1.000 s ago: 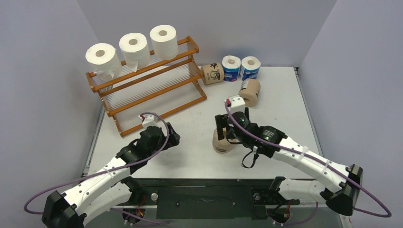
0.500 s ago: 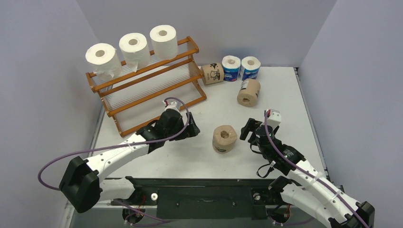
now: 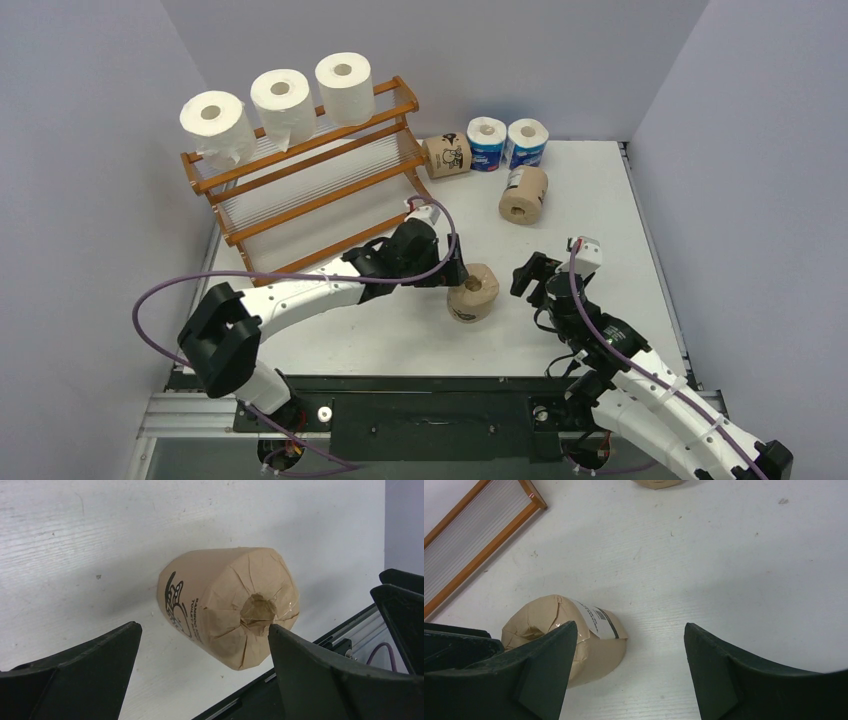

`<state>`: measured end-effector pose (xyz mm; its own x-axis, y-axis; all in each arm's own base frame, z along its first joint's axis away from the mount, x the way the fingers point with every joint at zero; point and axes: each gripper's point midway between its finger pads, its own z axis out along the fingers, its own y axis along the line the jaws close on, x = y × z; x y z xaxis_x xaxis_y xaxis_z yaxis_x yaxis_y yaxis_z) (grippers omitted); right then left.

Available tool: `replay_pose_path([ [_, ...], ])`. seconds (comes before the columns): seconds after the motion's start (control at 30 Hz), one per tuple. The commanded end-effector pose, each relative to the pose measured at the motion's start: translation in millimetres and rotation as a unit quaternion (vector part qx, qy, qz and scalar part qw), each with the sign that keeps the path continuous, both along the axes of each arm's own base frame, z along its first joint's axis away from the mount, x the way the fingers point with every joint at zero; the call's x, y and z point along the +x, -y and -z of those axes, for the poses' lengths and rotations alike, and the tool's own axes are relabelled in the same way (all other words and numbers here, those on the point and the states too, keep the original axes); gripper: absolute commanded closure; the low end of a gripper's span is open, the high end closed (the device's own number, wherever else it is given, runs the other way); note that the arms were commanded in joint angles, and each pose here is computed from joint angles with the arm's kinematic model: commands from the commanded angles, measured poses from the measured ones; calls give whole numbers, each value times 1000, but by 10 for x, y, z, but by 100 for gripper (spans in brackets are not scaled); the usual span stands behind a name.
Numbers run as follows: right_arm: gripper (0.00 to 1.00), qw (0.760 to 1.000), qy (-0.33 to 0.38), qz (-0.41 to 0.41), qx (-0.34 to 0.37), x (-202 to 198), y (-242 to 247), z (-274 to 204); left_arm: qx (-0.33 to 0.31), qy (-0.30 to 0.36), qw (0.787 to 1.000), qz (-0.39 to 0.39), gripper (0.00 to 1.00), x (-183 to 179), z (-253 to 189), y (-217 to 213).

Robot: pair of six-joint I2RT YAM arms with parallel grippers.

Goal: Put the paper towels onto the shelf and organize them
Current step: Pick up the paper towel from the center of the board.

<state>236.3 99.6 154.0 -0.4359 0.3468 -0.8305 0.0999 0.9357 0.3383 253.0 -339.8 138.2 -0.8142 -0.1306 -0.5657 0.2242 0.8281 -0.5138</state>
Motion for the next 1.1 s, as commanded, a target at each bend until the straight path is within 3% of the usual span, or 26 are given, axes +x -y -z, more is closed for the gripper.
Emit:
replay_pose_path([
  [0.0,26,1000,11,17,-10,21,81,-22,3,21,1000,16,0,97,-141,197],
  [0.53,27,1000,8,20,-18,28,98,4,62,10,998,29,25,90,157,254],
  [0.87,27,1000,7,21,-20,31,104,23,69,10,997,36,56,66,197,326],
  [1.07,27,999,11,23,-23,39,114,-12,67,17,997,30,68,64,116,294],
])
